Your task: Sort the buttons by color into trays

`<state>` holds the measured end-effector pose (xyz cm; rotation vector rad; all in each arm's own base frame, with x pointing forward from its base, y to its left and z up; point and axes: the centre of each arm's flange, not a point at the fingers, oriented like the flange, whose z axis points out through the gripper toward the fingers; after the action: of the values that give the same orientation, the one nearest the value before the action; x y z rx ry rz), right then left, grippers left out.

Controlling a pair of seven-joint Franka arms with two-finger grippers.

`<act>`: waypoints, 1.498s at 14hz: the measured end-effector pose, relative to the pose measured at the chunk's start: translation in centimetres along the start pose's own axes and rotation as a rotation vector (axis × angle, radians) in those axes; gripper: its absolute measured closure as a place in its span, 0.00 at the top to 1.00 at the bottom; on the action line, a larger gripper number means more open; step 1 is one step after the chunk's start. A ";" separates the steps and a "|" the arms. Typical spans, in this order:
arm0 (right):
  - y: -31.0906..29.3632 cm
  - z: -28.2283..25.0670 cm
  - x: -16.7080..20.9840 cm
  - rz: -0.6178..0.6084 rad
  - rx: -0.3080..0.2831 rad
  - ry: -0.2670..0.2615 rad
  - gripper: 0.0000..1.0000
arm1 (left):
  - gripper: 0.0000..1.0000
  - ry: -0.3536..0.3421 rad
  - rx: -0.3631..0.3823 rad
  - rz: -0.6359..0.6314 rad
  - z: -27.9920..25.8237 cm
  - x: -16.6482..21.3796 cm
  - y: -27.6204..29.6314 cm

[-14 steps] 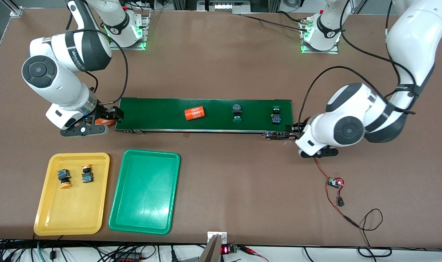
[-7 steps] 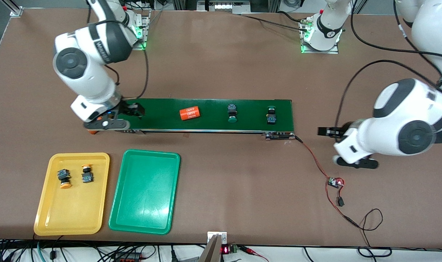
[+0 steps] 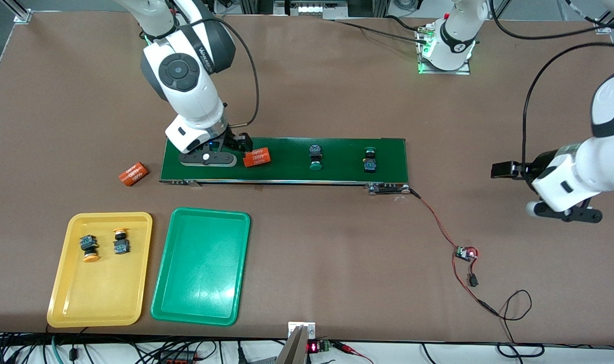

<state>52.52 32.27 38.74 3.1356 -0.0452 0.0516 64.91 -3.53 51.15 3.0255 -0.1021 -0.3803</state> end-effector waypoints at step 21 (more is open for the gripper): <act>-2.0 4.3 -3.4 0.074 -0.003 -0.051 1.00 | 1.00 0.208 0.176 0.026 -2.3 -10.0 0.6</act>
<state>49.35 34.35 34.35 3.1307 -0.1608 -0.0289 55.78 -3.19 55.83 3.2108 -0.1684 -0.0545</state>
